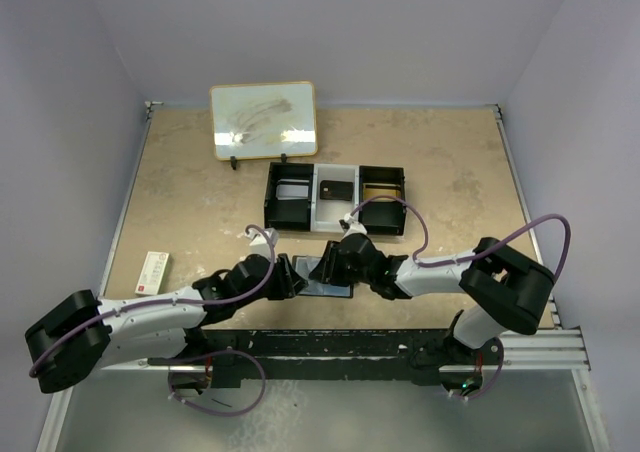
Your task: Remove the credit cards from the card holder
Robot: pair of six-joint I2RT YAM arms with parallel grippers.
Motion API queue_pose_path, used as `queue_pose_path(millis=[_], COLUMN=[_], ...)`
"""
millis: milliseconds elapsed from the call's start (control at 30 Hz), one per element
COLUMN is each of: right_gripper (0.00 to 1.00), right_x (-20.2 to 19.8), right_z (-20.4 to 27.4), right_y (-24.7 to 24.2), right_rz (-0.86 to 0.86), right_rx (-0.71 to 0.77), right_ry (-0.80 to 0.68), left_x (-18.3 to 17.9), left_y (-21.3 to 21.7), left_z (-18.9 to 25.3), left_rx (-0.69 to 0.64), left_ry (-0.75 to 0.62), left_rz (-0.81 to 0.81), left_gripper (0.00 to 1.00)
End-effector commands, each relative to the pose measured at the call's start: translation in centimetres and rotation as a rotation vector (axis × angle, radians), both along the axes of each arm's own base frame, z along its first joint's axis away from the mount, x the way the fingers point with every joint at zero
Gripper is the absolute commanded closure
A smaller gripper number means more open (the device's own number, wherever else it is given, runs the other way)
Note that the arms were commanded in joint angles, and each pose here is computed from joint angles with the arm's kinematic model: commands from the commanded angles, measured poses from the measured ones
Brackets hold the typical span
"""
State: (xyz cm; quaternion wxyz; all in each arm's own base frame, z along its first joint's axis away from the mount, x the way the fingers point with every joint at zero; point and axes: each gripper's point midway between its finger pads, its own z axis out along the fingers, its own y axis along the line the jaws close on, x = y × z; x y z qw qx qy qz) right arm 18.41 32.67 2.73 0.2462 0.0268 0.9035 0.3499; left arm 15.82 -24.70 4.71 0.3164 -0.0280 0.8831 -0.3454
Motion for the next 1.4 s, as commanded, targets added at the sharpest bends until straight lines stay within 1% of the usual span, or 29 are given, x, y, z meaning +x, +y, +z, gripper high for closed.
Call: queue_pose_path(millis=[0,233,567,667,800,867,933,967,1067,1167,1233,1367], right_gripper=[0.61,0.6,0.6,0.54,0.43,0.38,0.28,0.26,0.24,0.22,0.22,0.23], right_x=[0.2,0.2,0.2,0.3,0.8,1.2,1.7,1.8,2.2,2.4,2.4,1.8], right_z=[0.3,0.4,1.0,2.0,3.8,4.3,4.7,4.8,5.1,5.7,6.2,7.3], right_y=[0.2,0.4,1.0,1.2,0.7,0.0,-1.2,-1.9,-4.1,-6.3,-7.6,-8.4], right_rz=[-0.003,0.005,0.023,0.025,0.005,-0.024,-0.064,-0.083,-0.154,-0.232,-0.272,-0.29], right_rx=[0.016,0.021,0.044,0.068,0.073,0.043,0.001,-0.023,-0.093,-0.125,-0.123,-0.058], right_ry=[-0.001,-0.001,-0.004,-0.016,-0.05,-0.062,-0.076,-0.08,-0.089,-0.104,-0.115,-0.133], left_x=[0.2,0.0,0.9,0.8,0.8,0.9,1.2,1.3,1.8,2.1,1.9,0.6], left_y=[-0.5,-2.4,-4.1,-5.3,-6.7,-7.2,-7.5,-7.7,-8.4,-9.3,-10.1,-11.6], left_z=[0.7,1.0,1.6,2.2,3.1,3.4,3.7,3.8,4.2,4.3,3.9,2.8], left_rx=[-0.033,-0.066,-0.081,-0.125,-0.186,-0.195,-0.197,-0.199,-0.197,-0.191,-0.181,-0.174], left_ry=[-0.016,-0.021,-0.043,-0.045,-0.05,-0.051,-0.059,-0.064,-0.075,-0.077,-0.068,-0.042], left_rz=[0.001,-0.069,-0.1,-0.128,-0.163,-0.173,-0.174,-0.175,-0.179,-0.194,-0.216,-0.27], left_gripper=[0.61,0.61,0.66,0.68,0.68,0.68,0.68,0.67,0.66,0.63,0.63,0.6])
